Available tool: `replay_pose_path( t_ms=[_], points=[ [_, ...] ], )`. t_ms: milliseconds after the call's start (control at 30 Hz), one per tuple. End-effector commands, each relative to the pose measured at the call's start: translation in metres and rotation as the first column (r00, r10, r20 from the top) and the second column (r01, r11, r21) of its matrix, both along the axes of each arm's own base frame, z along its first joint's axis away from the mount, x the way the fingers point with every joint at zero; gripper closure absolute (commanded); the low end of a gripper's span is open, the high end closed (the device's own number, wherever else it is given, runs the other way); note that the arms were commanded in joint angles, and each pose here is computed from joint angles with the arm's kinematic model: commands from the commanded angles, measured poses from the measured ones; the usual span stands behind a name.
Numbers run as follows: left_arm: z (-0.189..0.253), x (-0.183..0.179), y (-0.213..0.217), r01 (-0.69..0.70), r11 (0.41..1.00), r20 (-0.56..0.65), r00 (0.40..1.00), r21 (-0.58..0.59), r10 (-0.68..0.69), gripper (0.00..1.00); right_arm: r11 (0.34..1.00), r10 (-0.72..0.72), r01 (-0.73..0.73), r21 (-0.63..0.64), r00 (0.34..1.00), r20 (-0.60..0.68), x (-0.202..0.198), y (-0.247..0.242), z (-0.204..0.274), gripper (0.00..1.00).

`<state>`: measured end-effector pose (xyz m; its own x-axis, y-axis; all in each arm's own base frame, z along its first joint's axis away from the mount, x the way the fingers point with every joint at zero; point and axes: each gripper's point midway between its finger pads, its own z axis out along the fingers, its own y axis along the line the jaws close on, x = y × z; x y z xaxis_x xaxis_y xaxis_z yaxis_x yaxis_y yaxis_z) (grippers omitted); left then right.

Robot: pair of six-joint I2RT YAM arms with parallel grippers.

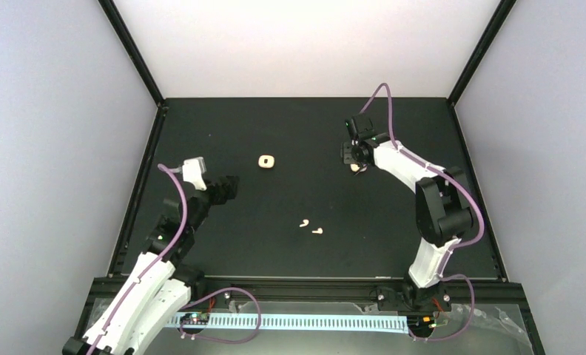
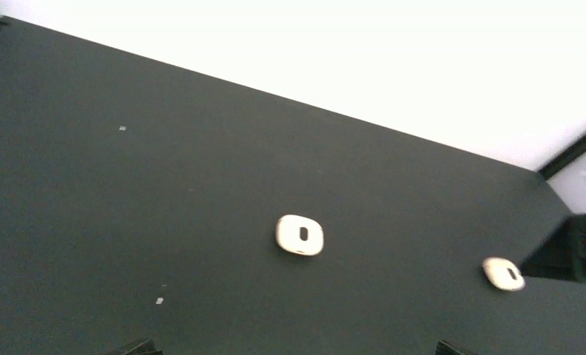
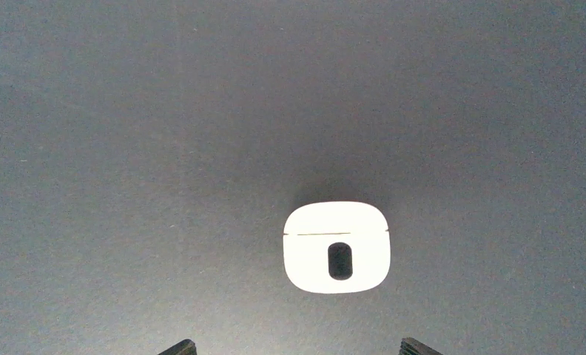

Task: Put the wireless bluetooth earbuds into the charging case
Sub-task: Move the charging case to the center of the board.

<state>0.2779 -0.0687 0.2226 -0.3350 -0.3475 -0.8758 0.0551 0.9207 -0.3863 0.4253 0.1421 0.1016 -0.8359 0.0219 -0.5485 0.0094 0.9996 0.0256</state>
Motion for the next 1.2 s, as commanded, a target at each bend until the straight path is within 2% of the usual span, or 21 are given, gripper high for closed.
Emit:
replay_pose_path(
  t_ms=[0, 267, 633, 1000, 1167],
  points=[
    [0.018, -0.002, -0.029, 0.15, 0.988, 0.053, 0.988, -0.029, -0.148, 0.01, 0.999, 0.002, -0.001, -0.032, 1.0, 0.012, 0.019, -0.01, -0.009, 0.29],
    [0.01, 0.004, -0.049, 0.245, 0.969, -0.012, 0.969, -0.03, -0.246, 0.01, 0.999, 0.015, -0.015, -0.045, 1.0, -0.013, 0.033, -0.016, -0.023, 0.29],
    [0.003, 0.006, -0.052, 0.25, 0.967, -0.035, 0.967, -0.043, -0.252, 0.01, 0.999, 0.03, -0.032, -0.027, 0.996, -0.08, 0.037, -0.019, -0.049, 0.29],
    [-0.014, 0.012, -0.058, 0.266, 0.963, -0.168, 0.948, -0.051, -0.271, 0.01, 0.998, 0.01, -0.016, -0.055, 0.993, -0.114, 0.038, -0.023, -0.062, 0.34],
    [-0.015, 0.012, -0.061, 0.281, 0.958, -0.178, 0.942, -0.048, -0.285, 0.01, 0.998, 0.011, -0.018, -0.052, 0.991, -0.135, 0.036, -0.022, -0.068, 0.36]
  ],
)
